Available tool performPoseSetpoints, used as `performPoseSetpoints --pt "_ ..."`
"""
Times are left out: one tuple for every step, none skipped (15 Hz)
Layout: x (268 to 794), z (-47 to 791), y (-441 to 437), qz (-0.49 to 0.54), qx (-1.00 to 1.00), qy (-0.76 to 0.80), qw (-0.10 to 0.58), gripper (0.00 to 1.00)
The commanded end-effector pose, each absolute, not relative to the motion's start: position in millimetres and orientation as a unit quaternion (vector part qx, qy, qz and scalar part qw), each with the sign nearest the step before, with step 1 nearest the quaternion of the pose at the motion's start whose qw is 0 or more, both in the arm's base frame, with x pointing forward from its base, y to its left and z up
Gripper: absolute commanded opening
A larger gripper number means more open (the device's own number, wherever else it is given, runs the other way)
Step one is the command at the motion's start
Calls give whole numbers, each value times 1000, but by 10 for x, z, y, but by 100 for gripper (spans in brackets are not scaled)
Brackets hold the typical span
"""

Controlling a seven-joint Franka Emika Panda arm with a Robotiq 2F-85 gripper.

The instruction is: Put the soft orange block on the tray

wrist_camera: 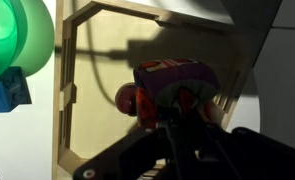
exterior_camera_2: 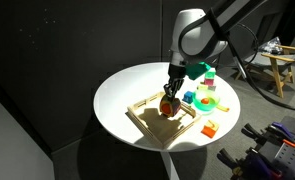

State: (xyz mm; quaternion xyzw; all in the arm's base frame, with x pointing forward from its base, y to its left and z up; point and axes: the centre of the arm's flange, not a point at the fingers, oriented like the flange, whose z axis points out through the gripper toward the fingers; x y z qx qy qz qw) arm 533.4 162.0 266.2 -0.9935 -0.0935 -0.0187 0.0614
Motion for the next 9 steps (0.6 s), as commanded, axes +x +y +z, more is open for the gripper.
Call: performPoseSetpoints --pt "5359 2589 1606 -21 -993 -91 75 5" --pt "5357 2565 1595 -21 -993 -90 75 5" --pt "5355 2540 1582 -20 -993 -88 76 5" --pt "5354 2518 1574 -20 -993 -87 76 5" --pt "5351 2490 1559 -19 -993 -86 77 5" --pt "5349 2470 1549 -18 -993 -84 77 5" --pt "5347 2448 1537 -17 -993 -83 77 5" --pt "5344 2429 1524 -16 -994 -82 77 5" --pt "5343 2411 1513 -15 -994 -81 77 5"
